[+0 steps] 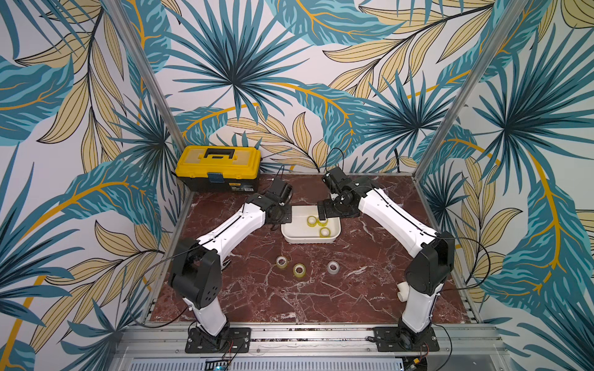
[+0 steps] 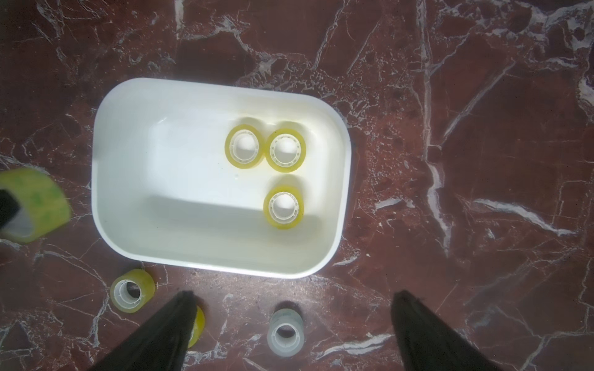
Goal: Put the transparent tape into the storage box
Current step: Place the tape in the storage box.
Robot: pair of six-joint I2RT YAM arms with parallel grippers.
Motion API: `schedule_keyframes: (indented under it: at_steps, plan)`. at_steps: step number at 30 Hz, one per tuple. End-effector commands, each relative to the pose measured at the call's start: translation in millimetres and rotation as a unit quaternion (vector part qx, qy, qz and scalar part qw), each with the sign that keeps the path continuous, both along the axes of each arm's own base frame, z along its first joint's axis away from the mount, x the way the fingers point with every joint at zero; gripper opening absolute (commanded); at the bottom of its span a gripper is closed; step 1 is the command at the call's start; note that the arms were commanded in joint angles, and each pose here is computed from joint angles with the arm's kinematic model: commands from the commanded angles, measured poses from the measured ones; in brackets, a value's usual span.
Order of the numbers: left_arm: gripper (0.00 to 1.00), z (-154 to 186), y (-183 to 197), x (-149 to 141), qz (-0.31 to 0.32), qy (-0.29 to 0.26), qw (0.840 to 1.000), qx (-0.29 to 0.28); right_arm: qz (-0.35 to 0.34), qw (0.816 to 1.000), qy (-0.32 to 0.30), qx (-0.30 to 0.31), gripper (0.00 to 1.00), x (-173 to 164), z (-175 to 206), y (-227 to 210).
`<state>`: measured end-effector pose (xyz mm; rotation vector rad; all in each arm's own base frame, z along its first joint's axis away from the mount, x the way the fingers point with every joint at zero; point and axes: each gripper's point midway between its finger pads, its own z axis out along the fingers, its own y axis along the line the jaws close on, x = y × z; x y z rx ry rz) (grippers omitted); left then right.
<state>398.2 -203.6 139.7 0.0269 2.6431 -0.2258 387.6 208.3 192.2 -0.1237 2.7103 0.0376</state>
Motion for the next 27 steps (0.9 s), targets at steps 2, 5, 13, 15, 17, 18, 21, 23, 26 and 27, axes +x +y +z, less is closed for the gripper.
schedule_keyframes:
  at_steps: [2,5,13,15,17,18,21,23,26,27]
  plan:
    - [0.00,-8.6,-24.4,19.5,-0.036,0.006,0.999,-0.001,-0.011,1.000,-0.006,-0.004,0.99,-7.9,8.7,-9.3]
    - [0.00,-22.5,-31.6,31.5,-0.045,0.013,0.999,0.010,-0.014,1.000,-0.004,-0.004,0.99,-9.9,7.6,-11.9]
    - [0.00,-53.5,-41.5,51.8,-0.054,0.031,0.998,0.028,-0.021,1.000,0.008,-0.011,1.00,-15.8,-1.0,-17.7]
    - [0.00,-60.4,-43.5,54.3,-0.054,0.035,0.998,0.028,-0.023,1.000,0.009,-0.012,1.00,-16.4,-2.6,-18.7]
    - [0.00,-67.4,-45.2,56.4,-0.053,0.040,0.997,0.026,-0.024,1.000,0.012,-0.013,1.00,-17.1,-4.8,-19.7]
    - [0.00,-68.9,-46.8,56.8,-0.053,0.041,0.997,0.025,-0.024,1.000,0.014,-0.014,1.00,-17.8,-5.8,-19.9]
    - [0.00,-74.1,-49.6,59.7,-0.053,0.043,0.997,0.022,-0.025,0.999,0.018,-0.015,1.00,-19.4,-8.2,-21.2]
    - [0.00,-75.3,-51.6,62.0,-0.052,0.042,0.998,0.018,-0.026,0.999,0.021,-0.014,1.00,-19.8,-10.8,-20.9]
    - [0.00,-76.1,-54.4,65.1,-0.050,0.040,0.998,0.013,-0.026,0.999,0.024,-0.014,1.00,-20.1,-12.9,-20.3]
    - [0.00,-76.9,-54.6,66.0,-0.050,0.040,0.998,0.013,-0.027,0.999,0.025,-0.013,1.00,-19.8,-13.0,-20.2]
